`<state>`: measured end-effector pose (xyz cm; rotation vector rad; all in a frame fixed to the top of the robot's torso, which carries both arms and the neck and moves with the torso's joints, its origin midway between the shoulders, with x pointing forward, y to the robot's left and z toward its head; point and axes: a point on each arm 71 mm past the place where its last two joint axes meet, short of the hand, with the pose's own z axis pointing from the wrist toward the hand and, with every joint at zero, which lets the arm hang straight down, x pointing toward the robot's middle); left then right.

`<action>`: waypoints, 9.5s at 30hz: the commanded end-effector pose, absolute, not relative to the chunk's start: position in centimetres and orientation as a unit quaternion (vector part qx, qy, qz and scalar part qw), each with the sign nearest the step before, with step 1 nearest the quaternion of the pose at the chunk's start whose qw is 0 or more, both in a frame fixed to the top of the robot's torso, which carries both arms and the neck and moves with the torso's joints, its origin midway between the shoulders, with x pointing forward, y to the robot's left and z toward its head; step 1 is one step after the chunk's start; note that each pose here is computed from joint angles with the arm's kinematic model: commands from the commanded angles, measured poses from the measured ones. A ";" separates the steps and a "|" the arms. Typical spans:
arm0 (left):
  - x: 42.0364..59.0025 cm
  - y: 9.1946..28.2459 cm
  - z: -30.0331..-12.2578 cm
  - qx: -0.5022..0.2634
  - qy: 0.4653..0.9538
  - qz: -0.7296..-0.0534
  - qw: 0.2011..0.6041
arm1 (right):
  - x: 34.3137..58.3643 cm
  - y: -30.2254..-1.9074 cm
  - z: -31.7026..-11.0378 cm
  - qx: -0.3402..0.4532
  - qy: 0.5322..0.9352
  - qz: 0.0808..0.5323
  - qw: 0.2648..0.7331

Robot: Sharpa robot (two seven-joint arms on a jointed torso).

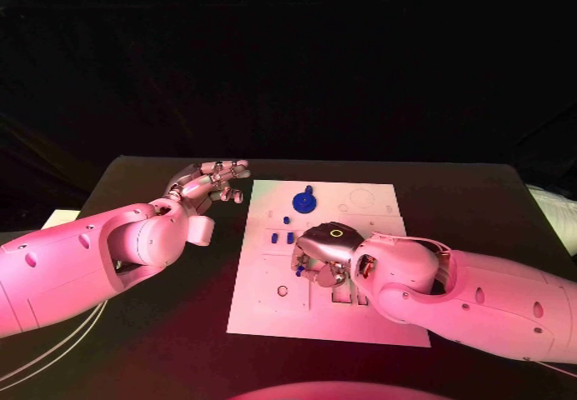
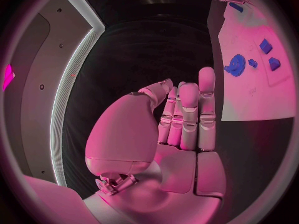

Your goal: Assemble the parts on the task board

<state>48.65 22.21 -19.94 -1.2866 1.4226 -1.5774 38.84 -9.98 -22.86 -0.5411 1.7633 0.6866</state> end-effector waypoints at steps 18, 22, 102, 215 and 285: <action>48.5 22.0 -19.8 -0.484 0.543 -0.609 0.317 | 38.8 -9.6 -24.1 -0.253 0.758 0.254 0.545; 48.5 22.0 -19.8 -0.484 0.544 -0.608 0.317 | 38.9 -9.7 -23.9 -0.247 0.753 0.258 0.552; 48.4 22.2 -19.8 -0.483 0.546 -0.609 0.313 | 41.7 -19.6 -19.8 -0.193 0.762 0.156 0.598; 48.3 21.7 -20.0 -0.479 0.552 -0.610 0.307 | 36.4 -7.2 -22.9 -0.222 0.726 0.332 0.559; 47.7 21.9 -20.3 -0.480 0.558 -0.608 0.298 | 35.0 -22.9 -24.7 0.007 0.858 0.098 0.504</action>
